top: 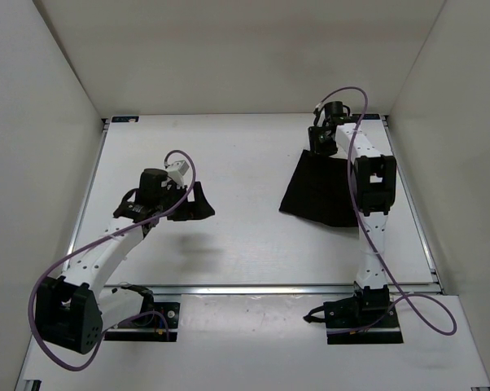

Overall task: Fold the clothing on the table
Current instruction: Flatten the skirt out

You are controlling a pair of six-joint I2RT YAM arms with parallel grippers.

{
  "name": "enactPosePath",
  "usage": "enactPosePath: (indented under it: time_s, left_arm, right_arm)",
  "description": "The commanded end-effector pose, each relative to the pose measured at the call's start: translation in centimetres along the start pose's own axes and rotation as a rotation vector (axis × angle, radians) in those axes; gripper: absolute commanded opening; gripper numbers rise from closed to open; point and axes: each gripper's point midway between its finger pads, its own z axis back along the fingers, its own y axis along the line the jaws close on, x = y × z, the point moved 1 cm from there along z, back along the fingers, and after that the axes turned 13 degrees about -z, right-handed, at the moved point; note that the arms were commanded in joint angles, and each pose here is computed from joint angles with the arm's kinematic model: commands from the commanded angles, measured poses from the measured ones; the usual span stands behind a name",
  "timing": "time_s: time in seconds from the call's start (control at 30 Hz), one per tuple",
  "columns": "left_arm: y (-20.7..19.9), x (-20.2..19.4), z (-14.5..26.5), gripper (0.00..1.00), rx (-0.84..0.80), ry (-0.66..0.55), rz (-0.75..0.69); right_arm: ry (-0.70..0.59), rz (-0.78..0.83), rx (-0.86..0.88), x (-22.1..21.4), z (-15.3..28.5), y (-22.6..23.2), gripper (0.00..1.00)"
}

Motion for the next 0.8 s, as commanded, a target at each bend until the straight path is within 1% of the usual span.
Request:
enactPosePath:
  time_s: [0.0, 0.03, 0.07, 0.1, 0.2, 0.27, 0.33, 0.37, 0.4, 0.43, 0.47, 0.53, 0.57, 0.6, 0.63, 0.7, 0.77]
  left_arm:
    - [-1.4, 1.3, -0.4, 0.99, -0.063, -0.05, -0.005]
    - [-1.7, 1.7, -0.5, 0.99, -0.068, -0.068, -0.013]
    - [-1.9, 1.8, -1.0, 0.98, -0.081, -0.077, -0.003]
    - [-2.3, 2.0, -1.6, 0.98, -0.094, -0.086, 0.001]
    - [-3.7, 1.4, -3.1, 0.98, -0.148, -0.07, 0.033]
    - [-4.6, 1.7, -4.2, 0.99, -0.186, -0.088, 0.039]
    - [-5.8, 0.6, -5.6, 0.99, -0.228, -0.05, 0.06]
    - [-6.6, 0.9, -6.4, 0.97, -0.258, -0.067, 0.049]
    - [-7.0, 0.7, -6.9, 0.96, -0.27, -0.056, 0.061]
    - [-7.7, 0.3, -7.9, 0.95, -0.285, -0.044, 0.054]
    - [-8.3, 0.9, -8.2, 0.95, -0.304, -0.059, 0.048]
    - [-9.3, 0.8, -10.1, 0.95, -0.329, -0.039, 0.065]
    - [-9.6, 0.7, -10.9, 0.95, -0.339, -0.034, 0.073]
    - [-10.1, 1.6, -11.2, 0.95, -0.361, -0.067, 0.08]
    - [-10.5, 1.6, -11.8, 0.95, -0.372, -0.054, 0.106]
    - [-10.9, 2.6, -13.0, 0.94, -0.378, -0.088, 0.126]
    - [-11.7, 2.4, -14.1, 0.93, -0.398, -0.081, 0.152]
  right_arm:
    - [-0.01, -0.015, 0.01, 0.6, -0.3, -0.2, 0.32]
    - [0.001, -0.014, 0.02, 0.3, -0.4, 0.3, 0.22]
    - [0.011, -0.014, 0.022, 0.0, -0.4, 0.3, 0.16]
    - [0.014, -0.01, 0.029, 0.0, -0.4, 0.6, 0.0]
    - [0.026, -0.009, 0.066, -0.5, -0.2, 2.1, 0.0]
    - [0.031, -0.014, 0.082, -0.7, 0.0, 3.1, 0.0]
    - [0.048, 0.007, 0.113, -1.3, 0.6, 4.4, 0.0]
    - [0.045, 0.01, 0.118, -1.2, 1.0, 4.8, 0.0]
    - [0.048, 0.021, 0.123, -1.5, 0.9, 5.4, 0.0]
    - [0.046, 0.023, 0.128, -1.5, 1.3, 5.9, 0.0]
    - [0.05, 0.036, 0.122, -1.7, 1.5, 6.3, 0.0]
    - [0.037, 0.047, 0.132, -1.4, 2.9, 7.1, 0.0]
    - [0.033, 0.045, 0.146, -1.3, 3.5, 7.2, 0.0]
    - [0.031, 0.017, 0.152, -1.2, 4.0, 7.4, 0.0]
    - [0.012, 0.007, 0.158, -0.6, 4.6, 7.3, 0.0]
    - [-0.008, -0.008, 0.175, 0.1, 5.7, 7.2, 0.0]
    - [-0.007, -0.025, 0.202, 0.2, 5.9, 7.0, 0.0]
